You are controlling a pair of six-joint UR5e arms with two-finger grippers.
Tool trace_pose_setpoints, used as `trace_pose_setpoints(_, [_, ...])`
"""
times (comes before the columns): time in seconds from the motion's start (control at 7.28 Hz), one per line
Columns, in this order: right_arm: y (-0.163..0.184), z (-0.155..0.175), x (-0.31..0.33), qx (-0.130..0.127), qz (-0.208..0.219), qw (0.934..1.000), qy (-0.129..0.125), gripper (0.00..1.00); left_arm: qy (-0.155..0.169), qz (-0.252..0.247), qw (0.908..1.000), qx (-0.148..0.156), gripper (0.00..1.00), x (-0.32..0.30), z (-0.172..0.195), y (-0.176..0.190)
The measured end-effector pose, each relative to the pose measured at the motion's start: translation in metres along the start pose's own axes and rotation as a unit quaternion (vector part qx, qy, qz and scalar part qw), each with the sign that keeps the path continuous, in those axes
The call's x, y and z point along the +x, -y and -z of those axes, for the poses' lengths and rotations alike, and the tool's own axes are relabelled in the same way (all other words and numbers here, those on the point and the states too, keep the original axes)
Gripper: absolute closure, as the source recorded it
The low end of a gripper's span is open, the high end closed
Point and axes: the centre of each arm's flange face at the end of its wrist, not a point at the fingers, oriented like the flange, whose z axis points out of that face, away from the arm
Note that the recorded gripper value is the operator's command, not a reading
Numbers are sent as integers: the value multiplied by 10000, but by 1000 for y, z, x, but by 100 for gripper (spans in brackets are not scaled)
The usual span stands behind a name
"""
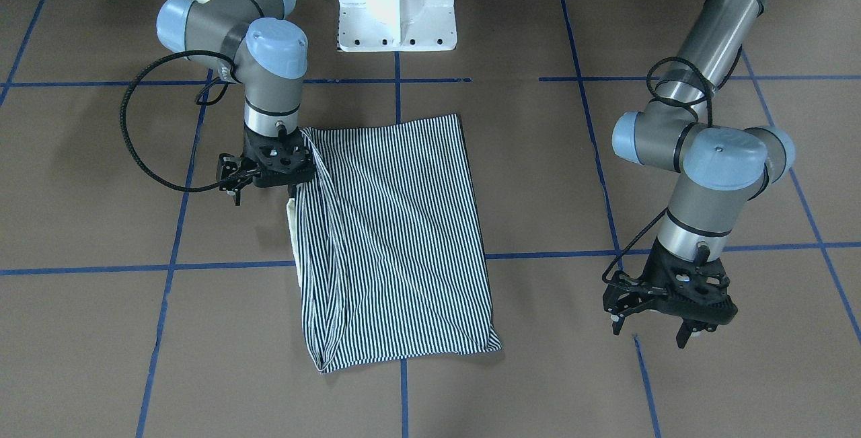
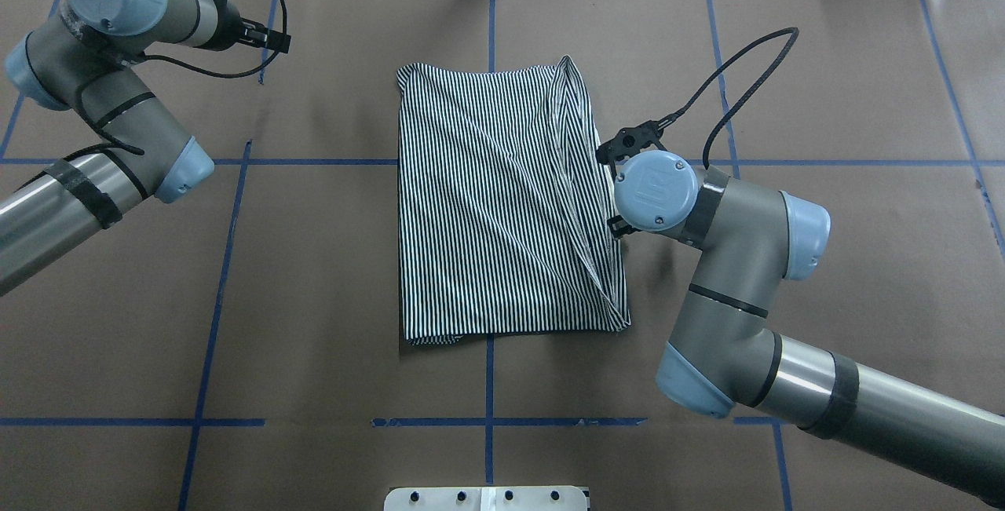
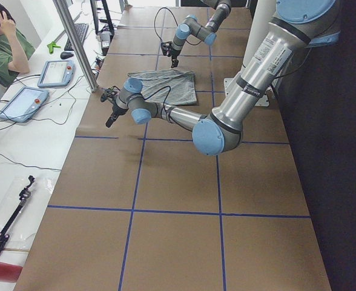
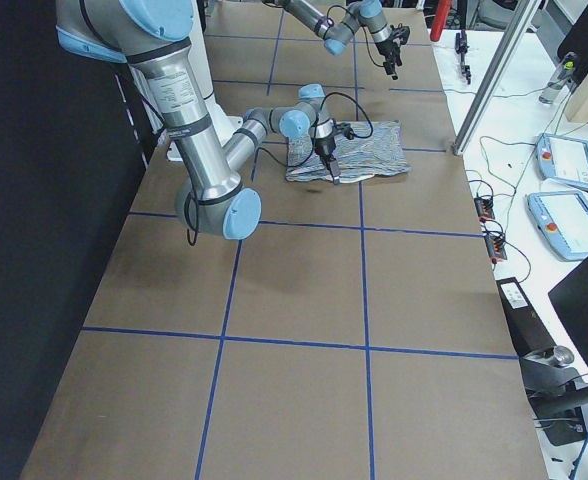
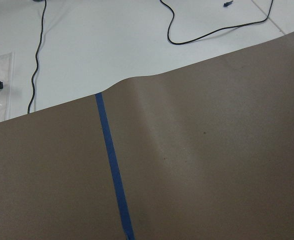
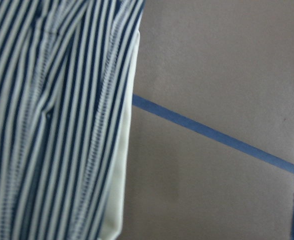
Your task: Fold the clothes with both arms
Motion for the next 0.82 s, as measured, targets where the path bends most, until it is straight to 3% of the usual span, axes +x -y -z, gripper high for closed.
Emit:
trace_pose_setpoints(0.27, [-11,18,-49,0,-164,9994,290,0,-6,-7,10000,-10,0,1,-1,-2])
trace_pose_setpoints(0.41, [-21,21,-65,-37,-196,9992,356,22,-8,-8,10000,-12,0,1,-1,-2])
trace_pose_setpoints(0.55, [-31,19,-75,-83,-181,9991,367,67,-11,-8,10000,-10,0,1,-1,-2])
trace_pose_setpoints(0.82, [-43,14,-80,-152,-93,9993,329,86,-14,-7,10000,-9,0,2,-1,-2])
